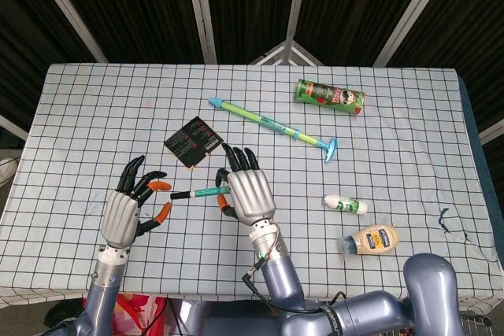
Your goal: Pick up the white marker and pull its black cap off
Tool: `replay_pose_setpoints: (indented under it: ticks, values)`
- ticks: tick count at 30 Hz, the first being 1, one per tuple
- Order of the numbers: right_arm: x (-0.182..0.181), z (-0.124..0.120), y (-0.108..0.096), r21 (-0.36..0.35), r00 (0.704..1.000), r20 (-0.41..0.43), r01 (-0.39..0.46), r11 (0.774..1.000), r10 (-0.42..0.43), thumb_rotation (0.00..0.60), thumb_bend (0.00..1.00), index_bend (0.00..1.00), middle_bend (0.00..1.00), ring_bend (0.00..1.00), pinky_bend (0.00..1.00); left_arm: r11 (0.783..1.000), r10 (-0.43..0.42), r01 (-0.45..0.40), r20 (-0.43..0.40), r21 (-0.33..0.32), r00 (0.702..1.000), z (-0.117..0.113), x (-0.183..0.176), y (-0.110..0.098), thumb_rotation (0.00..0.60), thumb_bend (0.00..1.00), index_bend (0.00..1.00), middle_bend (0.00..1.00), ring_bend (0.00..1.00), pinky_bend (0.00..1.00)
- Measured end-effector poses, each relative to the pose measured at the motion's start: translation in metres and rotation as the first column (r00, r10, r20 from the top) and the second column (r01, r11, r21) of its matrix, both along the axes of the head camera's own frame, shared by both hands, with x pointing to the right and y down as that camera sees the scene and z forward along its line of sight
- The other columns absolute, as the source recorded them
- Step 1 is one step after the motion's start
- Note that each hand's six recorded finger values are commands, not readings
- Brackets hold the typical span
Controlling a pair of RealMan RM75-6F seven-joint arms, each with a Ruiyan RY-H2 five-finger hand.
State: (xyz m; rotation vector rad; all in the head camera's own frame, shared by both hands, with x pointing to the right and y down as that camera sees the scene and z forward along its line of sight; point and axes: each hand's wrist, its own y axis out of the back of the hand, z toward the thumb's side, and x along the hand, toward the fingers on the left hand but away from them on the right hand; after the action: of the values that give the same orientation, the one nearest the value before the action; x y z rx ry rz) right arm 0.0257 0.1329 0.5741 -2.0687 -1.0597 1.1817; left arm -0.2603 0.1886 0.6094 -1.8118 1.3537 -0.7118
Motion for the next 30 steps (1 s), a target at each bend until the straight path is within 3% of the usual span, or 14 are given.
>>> replay_pose_setpoints:
  ticks: [30]
  values:
    - [0.006,0.001,-0.001,-0.010,1.000,0.020,-0.007,1.000,0.007,0.600,0.42,0.68,0.03,0.08,0.00,1.000,0.019,-0.019,-0.020,0.018,1.000,0.009,0.020,-0.003,0.600,0.45,0.54,0.33,0.03,0.08]
